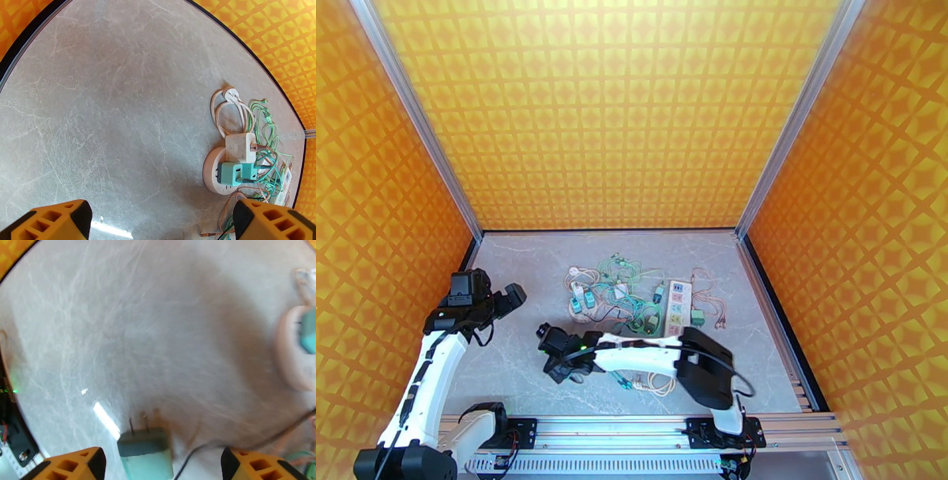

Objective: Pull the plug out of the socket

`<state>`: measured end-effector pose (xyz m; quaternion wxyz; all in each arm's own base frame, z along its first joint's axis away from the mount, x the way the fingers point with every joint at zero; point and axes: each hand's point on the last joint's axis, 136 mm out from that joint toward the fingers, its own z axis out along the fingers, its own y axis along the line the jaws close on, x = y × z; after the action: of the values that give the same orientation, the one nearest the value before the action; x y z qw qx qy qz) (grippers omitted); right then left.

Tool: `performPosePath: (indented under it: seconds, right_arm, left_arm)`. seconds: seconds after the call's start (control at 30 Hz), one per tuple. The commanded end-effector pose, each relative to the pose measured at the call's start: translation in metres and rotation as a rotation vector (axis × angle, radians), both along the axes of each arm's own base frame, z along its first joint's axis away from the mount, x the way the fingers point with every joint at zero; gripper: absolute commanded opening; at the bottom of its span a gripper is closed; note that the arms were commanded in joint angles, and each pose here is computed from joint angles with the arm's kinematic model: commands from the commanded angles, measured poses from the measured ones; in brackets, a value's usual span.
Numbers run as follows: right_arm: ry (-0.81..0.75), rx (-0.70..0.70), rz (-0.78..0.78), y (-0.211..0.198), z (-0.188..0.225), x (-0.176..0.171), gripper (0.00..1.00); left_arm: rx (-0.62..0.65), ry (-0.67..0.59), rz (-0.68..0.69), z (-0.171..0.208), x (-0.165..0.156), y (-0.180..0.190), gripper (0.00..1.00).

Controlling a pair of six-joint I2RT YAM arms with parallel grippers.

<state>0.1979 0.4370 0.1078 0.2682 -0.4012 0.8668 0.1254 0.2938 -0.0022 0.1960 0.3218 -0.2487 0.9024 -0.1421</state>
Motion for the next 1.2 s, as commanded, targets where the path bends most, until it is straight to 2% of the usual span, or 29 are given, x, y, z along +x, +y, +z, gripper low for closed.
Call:
performPosePath:
  seconds: [0.0, 0.17, 0.3, 0.57, 0.8, 1.17]
  right_arm:
    - [-0.098, 0.061, -0.086, -0.027, 0.051, 0.029, 0.85]
    - [-0.127, 0.124, -0.220, -0.061, 0.083, 0.068, 0.84]
    - [-0.103, 0.186, -0.338, -0.082, 0.094, 0.100, 0.76]
    - [0.061, 0.255, -0.494, -0.102, 0.066, 0.146, 0.57]
    - [0.108, 0.264, -0.510, -0.102, 0.049, 0.162, 0.54]
    - [0.150, 0.289, -0.514, -0.105, 0.040, 0.172, 0.52]
  left_arm:
    - [0.005, -0.058, -0.029, 0.006, 0.007, -0.002, 0.99]
    - [-0.071, -0.078, -0.094, 0.001, 0.019, -0.020, 0.88]
    - [-0.090, -0.023, -0.162, -0.019, 0.031, -0.042, 0.80]
    - [-0.110, 0.062, -0.327, -0.058, 0.038, -0.104, 0.63]
    - [-0.064, 0.131, -0.400, -0.082, 0.040, -0.151, 0.60]
    - [0.004, 0.183, -0.427, -0.103, 0.059, -0.183, 0.59]
